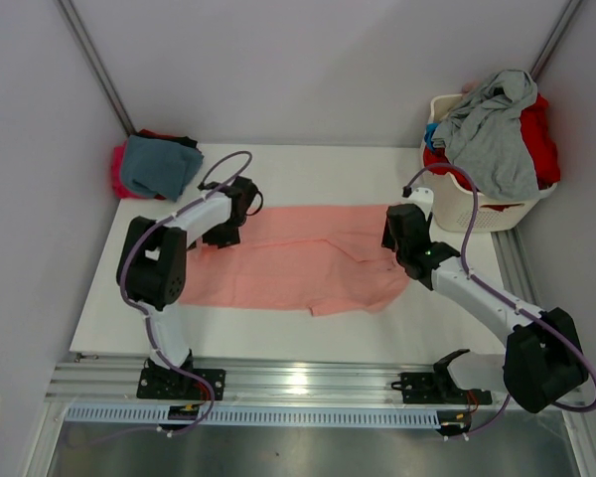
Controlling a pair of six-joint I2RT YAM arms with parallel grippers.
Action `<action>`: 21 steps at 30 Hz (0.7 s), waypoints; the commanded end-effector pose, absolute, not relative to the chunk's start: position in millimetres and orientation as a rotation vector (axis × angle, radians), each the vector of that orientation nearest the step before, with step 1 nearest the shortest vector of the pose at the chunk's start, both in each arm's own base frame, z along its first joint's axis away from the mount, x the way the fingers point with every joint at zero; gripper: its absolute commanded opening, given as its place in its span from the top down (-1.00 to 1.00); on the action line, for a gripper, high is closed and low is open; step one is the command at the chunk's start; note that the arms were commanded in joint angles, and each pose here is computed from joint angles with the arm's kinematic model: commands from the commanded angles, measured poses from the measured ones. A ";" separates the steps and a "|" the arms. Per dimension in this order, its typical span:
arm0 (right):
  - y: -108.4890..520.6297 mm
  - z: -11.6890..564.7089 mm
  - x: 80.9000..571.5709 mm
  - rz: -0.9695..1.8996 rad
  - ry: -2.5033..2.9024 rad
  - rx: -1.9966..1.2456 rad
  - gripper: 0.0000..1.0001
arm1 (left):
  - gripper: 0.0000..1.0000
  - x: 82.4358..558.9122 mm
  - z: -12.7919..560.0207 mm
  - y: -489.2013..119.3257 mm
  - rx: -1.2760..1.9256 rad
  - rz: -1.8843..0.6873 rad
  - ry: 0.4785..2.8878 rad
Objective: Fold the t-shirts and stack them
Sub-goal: Fold the flattened tshirt in 1/3 of the way
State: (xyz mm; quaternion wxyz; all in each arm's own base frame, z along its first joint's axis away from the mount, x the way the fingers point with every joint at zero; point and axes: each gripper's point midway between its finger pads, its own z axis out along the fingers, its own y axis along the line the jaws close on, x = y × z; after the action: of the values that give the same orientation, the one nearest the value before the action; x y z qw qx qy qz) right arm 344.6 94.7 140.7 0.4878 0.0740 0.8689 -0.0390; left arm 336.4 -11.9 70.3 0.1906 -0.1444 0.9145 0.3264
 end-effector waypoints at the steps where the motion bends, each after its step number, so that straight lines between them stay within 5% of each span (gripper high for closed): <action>1: 101.6 161.0 347.0 -0.026 2.061 0.184 -0.10 | -0.93 359.7 83.3 -40.5 -0.536 0.435 2.555; 5: 102.3 155.4 335.8 -0.003 2.074 0.172 -0.10 | -0.80 376.3 108.9 -84.0 -0.451 -0.103 2.482; 12: 120.3 160.0 319.9 0.074 2.080 0.137 -0.08 | -0.80 380.2 116.1 -70.7 -0.666 -0.422 2.467; 15: 131.9 163.0 307.9 0.098 2.082 0.092 -0.08 | -0.56 387.2 108.4 -50.1 -0.826 -0.573 2.435; 21: 137.9 166.3 282.7 0.140 2.087 0.056 -0.08 | -0.57 395.7 92.6 -21.0 -0.982 -0.535 2.440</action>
State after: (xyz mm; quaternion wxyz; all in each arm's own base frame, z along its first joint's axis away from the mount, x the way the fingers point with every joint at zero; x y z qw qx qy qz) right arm 295.2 140.1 163.5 0.5010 0.0150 0.8639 0.0499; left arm 383.8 -10.2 89.4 0.2403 -0.3436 0.8957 -0.1478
